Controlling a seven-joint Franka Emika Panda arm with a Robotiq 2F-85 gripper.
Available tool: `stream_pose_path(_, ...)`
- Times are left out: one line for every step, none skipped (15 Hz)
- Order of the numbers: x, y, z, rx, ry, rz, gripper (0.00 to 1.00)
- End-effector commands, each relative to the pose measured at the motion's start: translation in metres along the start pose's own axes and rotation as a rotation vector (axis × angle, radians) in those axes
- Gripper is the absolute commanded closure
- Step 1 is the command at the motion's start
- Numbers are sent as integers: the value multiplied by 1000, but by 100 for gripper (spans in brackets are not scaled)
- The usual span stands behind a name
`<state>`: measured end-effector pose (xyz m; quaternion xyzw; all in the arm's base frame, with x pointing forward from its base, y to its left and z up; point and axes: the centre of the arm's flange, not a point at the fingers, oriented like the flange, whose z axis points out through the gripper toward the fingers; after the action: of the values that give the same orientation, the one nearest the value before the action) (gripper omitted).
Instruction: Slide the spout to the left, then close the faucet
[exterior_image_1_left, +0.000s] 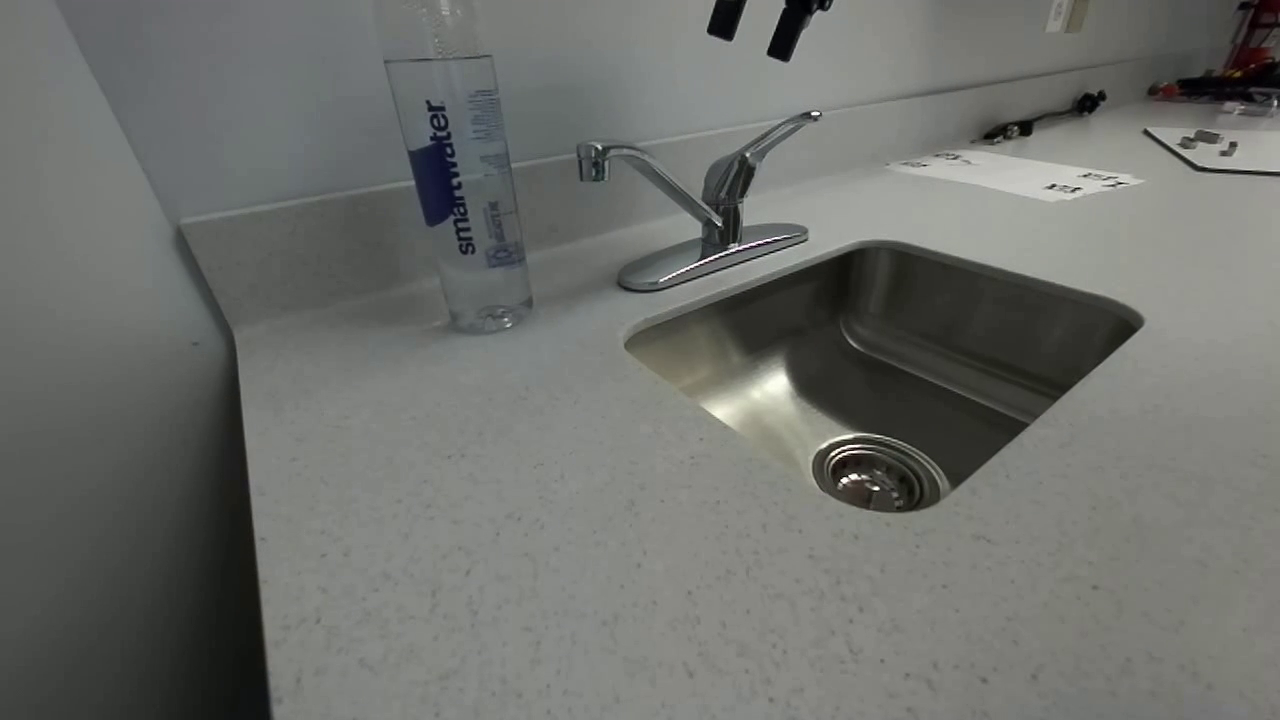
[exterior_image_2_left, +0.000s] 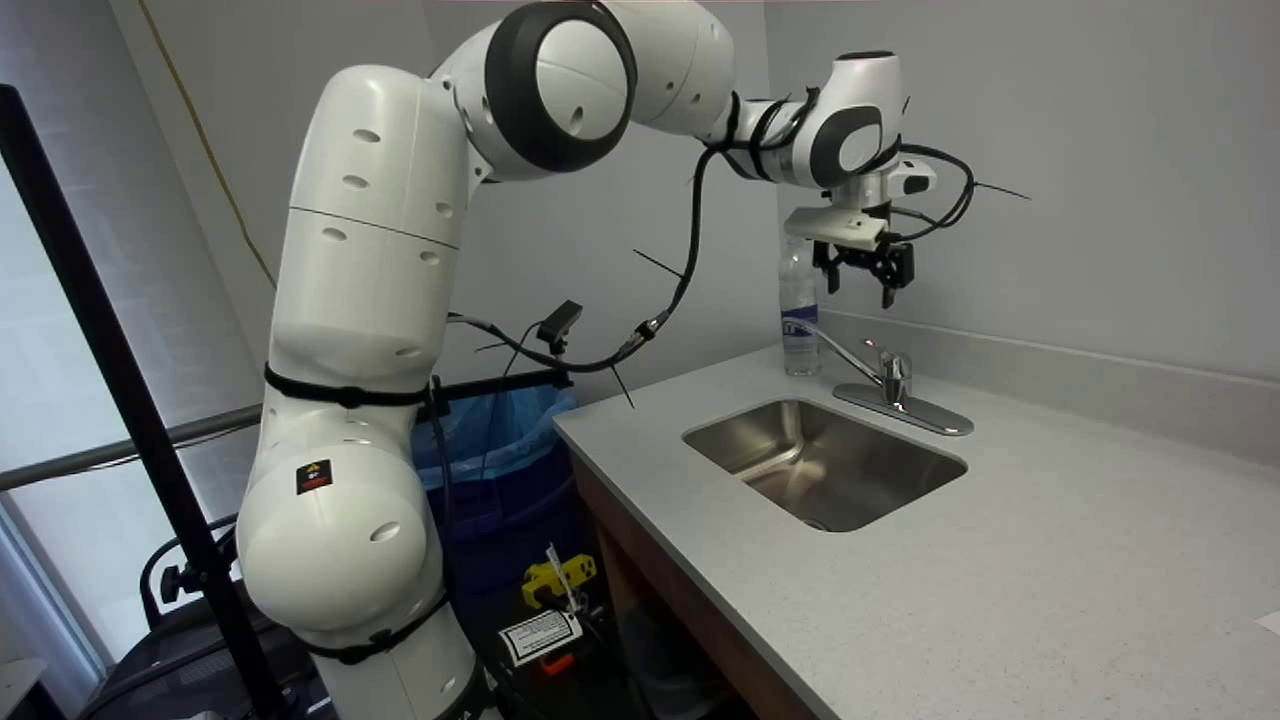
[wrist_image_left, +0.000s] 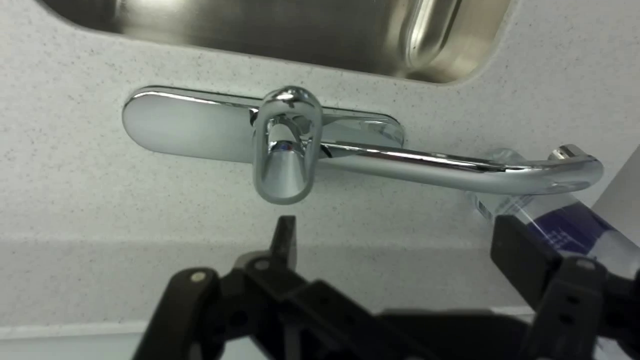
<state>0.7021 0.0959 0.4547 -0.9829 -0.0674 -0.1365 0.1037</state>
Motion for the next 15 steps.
stream_pose_path(-40, -4, -45, 14, 24, -50, 0)
stream_pose_path(-48, -4, -54, 7, 28, -63, 0)
stream_pose_path(-56, -4, -64, -1, 30, -73, 0)
stream_pose_path(-67, -3, -74, -5, 30, -85, 0)
stream_pose_path(-76, -2, -82, -9, 31, -95, 0)
stream_pose_path(-88, 0, -90, -14, 38, -106, 0)
stream_pose_path(-99, 2, -97, -17, 42, -116, 0)
stream_pose_path(-112, 5, -101, -18, 41, -123, 0)
stream_pose_path(-122, 7, -107, -19, 40, -129, 0)
stream_pose_path(-134, 10, -111, -16, 44, -137, 0)
stream_pose_path(-145, 13, -115, -13, 44, -142, 0)
stream_pose_path(-155, 15, -118, -8, 45, -148, 0)
stream_pose_path(-165, 17, -121, -5, 50, -154, 0)
stream_pose_path(-173, 19, -123, -3, 52, -156, 0)
stream_pose_path(-181, 20, -125, 2, 56, -158, 0)
